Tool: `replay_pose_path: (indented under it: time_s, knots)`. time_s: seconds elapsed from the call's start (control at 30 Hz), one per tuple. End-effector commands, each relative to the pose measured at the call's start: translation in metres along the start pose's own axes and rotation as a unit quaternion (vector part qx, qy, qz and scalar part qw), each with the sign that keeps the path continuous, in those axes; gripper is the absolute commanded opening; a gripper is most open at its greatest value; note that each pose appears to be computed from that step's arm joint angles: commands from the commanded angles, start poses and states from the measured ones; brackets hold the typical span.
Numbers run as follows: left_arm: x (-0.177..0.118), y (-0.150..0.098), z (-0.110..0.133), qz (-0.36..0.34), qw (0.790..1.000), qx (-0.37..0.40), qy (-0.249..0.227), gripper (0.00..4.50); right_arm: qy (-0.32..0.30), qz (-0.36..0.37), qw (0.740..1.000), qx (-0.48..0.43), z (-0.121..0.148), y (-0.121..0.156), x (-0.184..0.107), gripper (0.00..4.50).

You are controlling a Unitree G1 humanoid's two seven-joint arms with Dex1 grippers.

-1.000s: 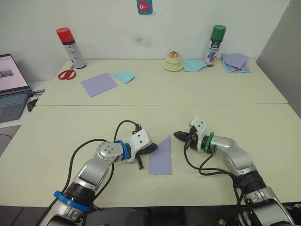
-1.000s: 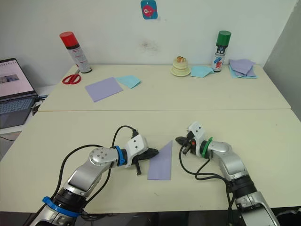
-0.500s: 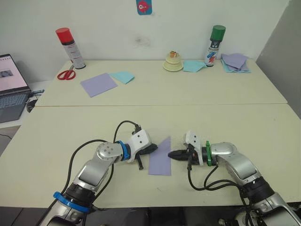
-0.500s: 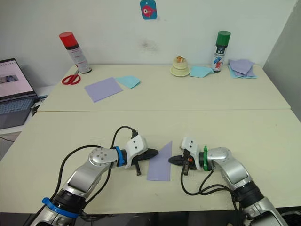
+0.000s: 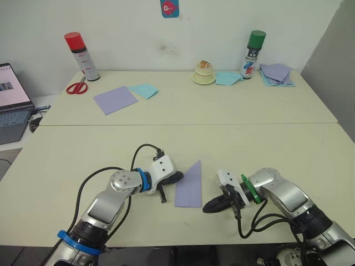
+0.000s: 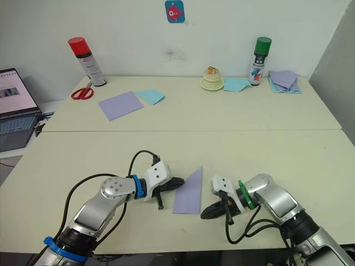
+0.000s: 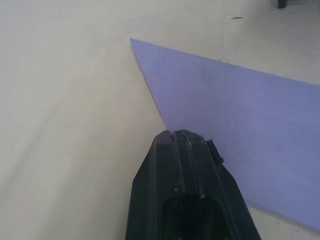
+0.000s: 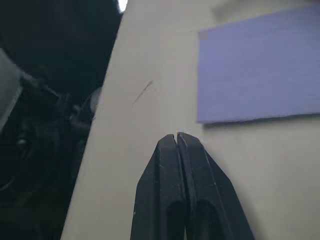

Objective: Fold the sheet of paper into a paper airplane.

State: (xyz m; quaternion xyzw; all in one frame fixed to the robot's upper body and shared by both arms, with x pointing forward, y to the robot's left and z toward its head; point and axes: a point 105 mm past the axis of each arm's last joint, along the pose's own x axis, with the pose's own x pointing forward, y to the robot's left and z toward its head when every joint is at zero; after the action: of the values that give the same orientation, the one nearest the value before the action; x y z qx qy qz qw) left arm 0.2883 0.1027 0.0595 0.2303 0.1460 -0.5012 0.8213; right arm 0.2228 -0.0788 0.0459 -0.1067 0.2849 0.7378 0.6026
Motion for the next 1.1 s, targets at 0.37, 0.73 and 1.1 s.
replay_pose_path:
  time_s: [0.37, 0.73, 1.1]
  knots:
    - [-0.059, 0.07, 0.034, 0.033, 0.995, -0.047, -0.077, 1.31, -0.193, -0.244, 0.95, 0.022, 0.067, -0.026, -0.07, 0.59]
    - [-0.007, 0.074, 0.074, -0.07, 0.929, 0.347, -0.108, 3.72, -0.197, -0.315, 0.928, 0.012, 0.055, -0.003, -0.071, 3.0]
    - [0.012, 0.045, 0.067, -0.22, 0.861, 0.448, -0.096, 3.72, -0.198, -0.336, 0.921, -0.02, 0.068, 0.015, -0.072, 3.0]
